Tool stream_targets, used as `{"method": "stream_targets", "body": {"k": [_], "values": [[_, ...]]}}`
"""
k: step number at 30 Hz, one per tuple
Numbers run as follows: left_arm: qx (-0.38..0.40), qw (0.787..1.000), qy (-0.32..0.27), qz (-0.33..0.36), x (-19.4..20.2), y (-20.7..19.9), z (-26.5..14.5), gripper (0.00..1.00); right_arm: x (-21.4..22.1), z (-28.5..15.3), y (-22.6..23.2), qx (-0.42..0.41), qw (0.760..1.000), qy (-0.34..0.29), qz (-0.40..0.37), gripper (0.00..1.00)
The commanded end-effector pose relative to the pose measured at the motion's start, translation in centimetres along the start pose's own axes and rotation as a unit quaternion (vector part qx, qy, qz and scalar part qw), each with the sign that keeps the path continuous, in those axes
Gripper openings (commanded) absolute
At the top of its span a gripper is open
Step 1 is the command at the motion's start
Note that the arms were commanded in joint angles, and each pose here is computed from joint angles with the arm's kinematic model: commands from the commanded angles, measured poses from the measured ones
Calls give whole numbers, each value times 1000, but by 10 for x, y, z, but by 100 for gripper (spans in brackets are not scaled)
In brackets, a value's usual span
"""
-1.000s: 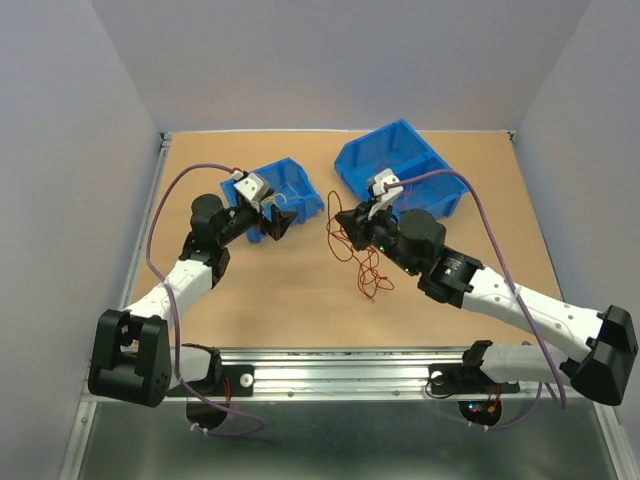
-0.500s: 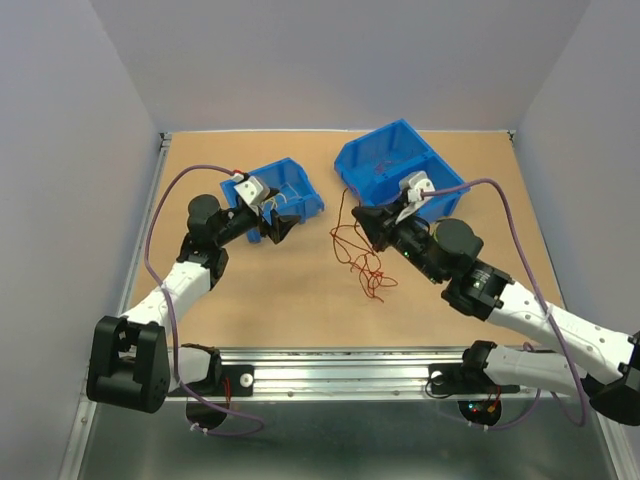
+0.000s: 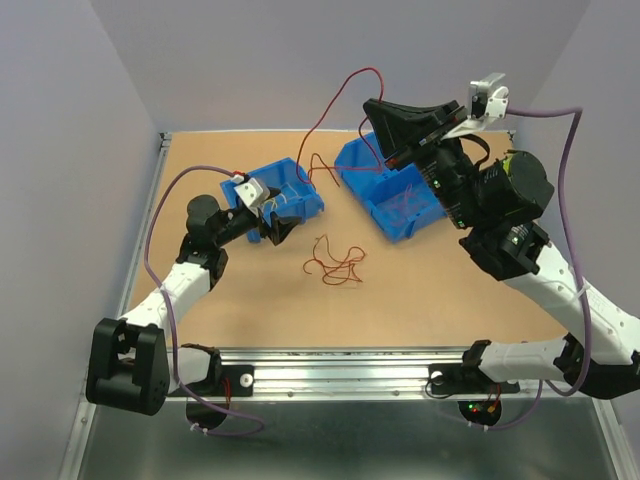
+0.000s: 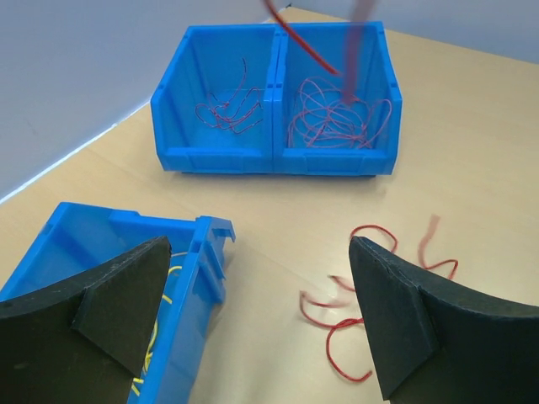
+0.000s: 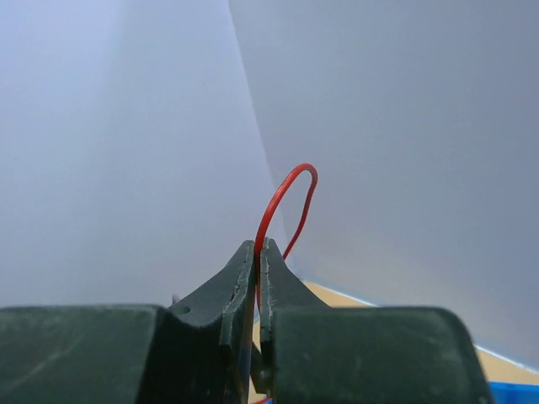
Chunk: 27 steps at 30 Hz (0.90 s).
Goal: Untangle the cables
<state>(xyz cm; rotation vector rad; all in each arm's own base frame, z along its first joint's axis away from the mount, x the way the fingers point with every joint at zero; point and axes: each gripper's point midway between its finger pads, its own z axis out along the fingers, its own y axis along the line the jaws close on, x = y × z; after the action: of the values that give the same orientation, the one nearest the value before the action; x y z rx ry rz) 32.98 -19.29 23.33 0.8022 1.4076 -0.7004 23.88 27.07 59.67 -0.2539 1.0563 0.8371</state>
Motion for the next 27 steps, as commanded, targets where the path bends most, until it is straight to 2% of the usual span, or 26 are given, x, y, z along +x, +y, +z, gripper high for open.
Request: {"method": "stream_targets", "body": {"k": [1, 5, 8, 14, 20, 25, 27], "values": [[21, 998, -38, 42, -25, -10, -3, 98, -5, 10, -13, 40, 999, -7, -19, 1], [8, 998, -41, 42, -26, -7, -4, 98, 13, 16, -30, 86, 996, 6, -39, 0], [-29, 998, -41, 37, -27, 6, -4, 98, 26, 26, -49, 133, 988, 13, -83, 1], [-43, 998, -40, 34, -27, 11, -5, 98, 47, 51, -75, 173, 976, 29, -128, 0], [-40, 998, -42, 35, -28, 9, -5, 98, 68, 69, -116, 192, 970, 40, -141, 0], [-42, 998, -41, 35, -27, 9, -6, 98, 84, 85, -174, 213, 968, 45, -128, 1], [-42, 998, -42, 35, -28, 9, -6, 98, 93, 91, -183, 215, 969, 47, -115, 1]]}}
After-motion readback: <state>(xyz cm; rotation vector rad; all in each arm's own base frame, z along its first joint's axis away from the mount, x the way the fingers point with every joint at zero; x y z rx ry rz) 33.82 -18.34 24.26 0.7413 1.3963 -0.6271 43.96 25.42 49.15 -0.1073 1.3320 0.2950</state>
